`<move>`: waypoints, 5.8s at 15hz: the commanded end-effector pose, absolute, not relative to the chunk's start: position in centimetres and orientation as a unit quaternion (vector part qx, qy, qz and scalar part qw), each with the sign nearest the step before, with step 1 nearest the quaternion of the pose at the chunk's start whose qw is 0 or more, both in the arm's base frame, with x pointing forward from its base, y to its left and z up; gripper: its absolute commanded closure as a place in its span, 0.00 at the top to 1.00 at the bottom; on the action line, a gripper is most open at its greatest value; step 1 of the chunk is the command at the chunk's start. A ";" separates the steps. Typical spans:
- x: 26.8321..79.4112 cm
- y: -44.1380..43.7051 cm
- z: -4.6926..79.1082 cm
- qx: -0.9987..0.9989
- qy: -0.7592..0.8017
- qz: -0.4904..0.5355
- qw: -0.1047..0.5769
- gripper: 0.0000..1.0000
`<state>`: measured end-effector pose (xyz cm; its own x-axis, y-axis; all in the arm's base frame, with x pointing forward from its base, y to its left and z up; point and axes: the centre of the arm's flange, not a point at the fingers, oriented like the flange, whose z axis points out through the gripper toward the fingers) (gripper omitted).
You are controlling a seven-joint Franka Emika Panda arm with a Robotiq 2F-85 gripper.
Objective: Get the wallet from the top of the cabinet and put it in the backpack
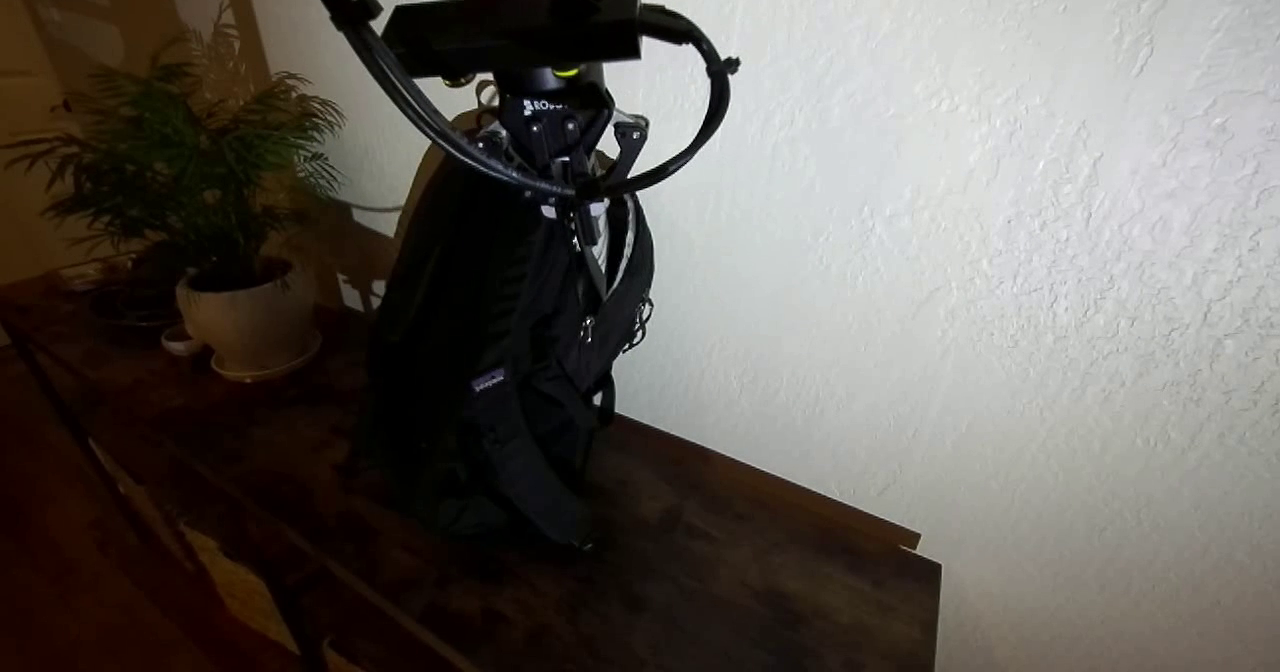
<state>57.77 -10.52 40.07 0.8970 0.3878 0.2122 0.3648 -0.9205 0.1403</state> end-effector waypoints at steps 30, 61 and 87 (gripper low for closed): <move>64.0 -8.2 40.5 0.963 0.227 0.114 0.094 0.04; 69.5 -5.5 32.8 0.915 0.382 0.125 -0.023 0.55; 58.5 -14.0 37.3 0.998 0.040 0.047 0.024 1.00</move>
<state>62.93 -13.13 38.25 0.9785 0.1540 0.1375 0.1496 -0.9879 0.0415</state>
